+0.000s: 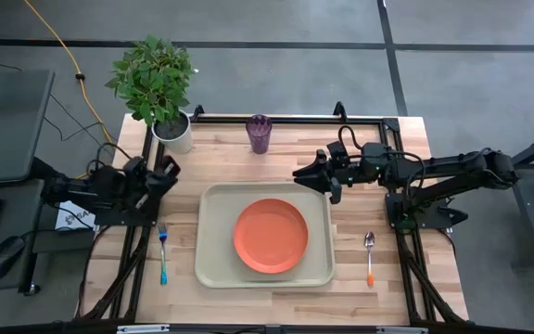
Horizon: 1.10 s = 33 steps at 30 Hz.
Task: Pick and place plate/cup/fork/spoon on tray
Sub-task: Put the purple cup to the top left side of the gray serving tray
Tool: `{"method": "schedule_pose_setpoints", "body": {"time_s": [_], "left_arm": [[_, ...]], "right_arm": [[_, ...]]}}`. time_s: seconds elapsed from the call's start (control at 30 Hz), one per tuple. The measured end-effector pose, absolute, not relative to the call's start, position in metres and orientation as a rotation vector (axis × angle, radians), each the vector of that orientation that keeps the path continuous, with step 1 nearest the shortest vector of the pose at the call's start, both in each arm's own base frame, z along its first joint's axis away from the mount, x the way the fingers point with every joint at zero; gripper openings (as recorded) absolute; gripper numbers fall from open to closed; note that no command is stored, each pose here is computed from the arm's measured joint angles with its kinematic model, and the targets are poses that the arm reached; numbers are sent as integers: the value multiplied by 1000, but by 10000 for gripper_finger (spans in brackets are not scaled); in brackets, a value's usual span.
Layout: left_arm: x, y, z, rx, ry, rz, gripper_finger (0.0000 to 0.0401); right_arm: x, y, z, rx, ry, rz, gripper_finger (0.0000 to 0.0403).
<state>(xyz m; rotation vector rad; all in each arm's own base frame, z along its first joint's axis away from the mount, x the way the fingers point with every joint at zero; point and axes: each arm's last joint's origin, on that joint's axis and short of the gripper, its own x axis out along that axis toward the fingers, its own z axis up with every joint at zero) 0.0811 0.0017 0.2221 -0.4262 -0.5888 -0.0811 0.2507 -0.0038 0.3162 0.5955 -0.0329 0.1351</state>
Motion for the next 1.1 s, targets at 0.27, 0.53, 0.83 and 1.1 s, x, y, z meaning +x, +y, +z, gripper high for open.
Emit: {"method": "schedule_pose_setpoints", "body": {"time_s": [0.27, 0.53, 0.83, 1.1], "left_arm": [[87, 5, 247, -437, -515, 61, 58], [121, 6, 281, -421, -207, 148, 162], [163, 7, 316, -268, 23, 212, 230], [192, 27, 341, -237, 209, 348, 229]], "right_arm": [[251, -4, 316, 595, -34, 134, 122], [251, -4, 316, 595, -34, 134, 122], [250, -3, 317, 593, -32, 159, 122], [249, -3, 325, 583, -111, 186, 122]]}}
